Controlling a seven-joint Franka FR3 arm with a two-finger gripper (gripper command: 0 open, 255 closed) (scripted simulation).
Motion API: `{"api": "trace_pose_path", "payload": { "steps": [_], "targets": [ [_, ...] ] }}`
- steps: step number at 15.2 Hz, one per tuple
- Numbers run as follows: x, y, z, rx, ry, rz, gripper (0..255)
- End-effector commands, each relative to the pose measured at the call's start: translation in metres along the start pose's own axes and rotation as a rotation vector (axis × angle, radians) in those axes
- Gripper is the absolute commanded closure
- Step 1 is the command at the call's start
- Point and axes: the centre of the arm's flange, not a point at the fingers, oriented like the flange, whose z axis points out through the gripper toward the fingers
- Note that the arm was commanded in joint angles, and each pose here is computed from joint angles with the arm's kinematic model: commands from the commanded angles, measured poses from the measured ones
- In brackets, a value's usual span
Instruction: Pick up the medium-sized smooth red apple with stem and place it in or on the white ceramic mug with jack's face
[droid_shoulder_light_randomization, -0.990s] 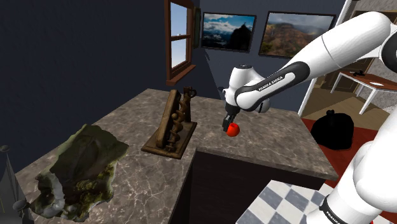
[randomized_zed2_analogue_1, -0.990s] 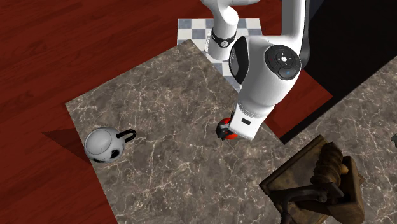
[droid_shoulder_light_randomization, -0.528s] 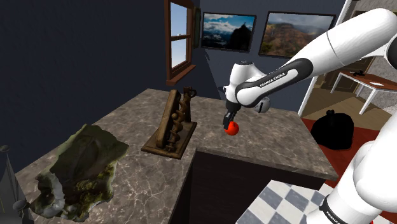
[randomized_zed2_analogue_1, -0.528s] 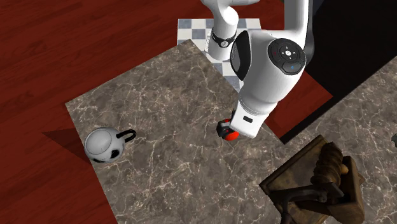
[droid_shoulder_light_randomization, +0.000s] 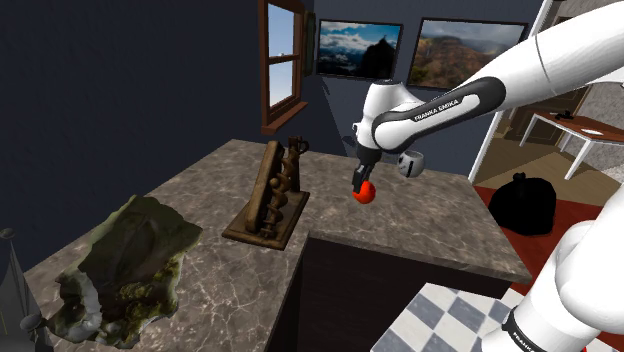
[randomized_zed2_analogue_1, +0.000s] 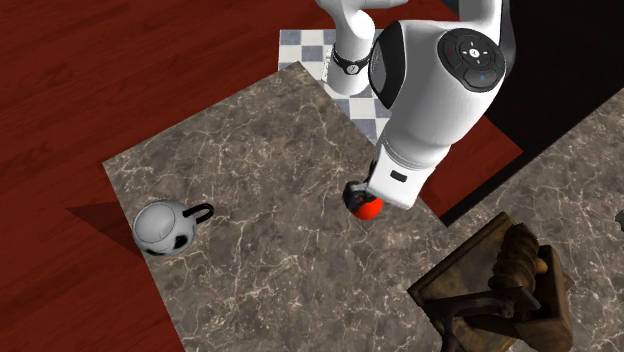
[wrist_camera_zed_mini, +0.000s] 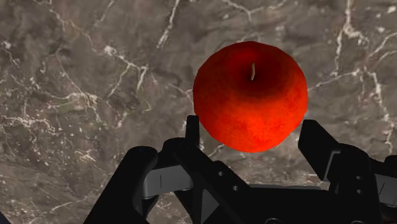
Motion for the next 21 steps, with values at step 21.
{"api": "trace_pose_path", "payload": {
  "steps": [21],
  "targets": [
    [0.010,0.016,-0.113,0.000,0.000,0.000,255]
  ]
}}
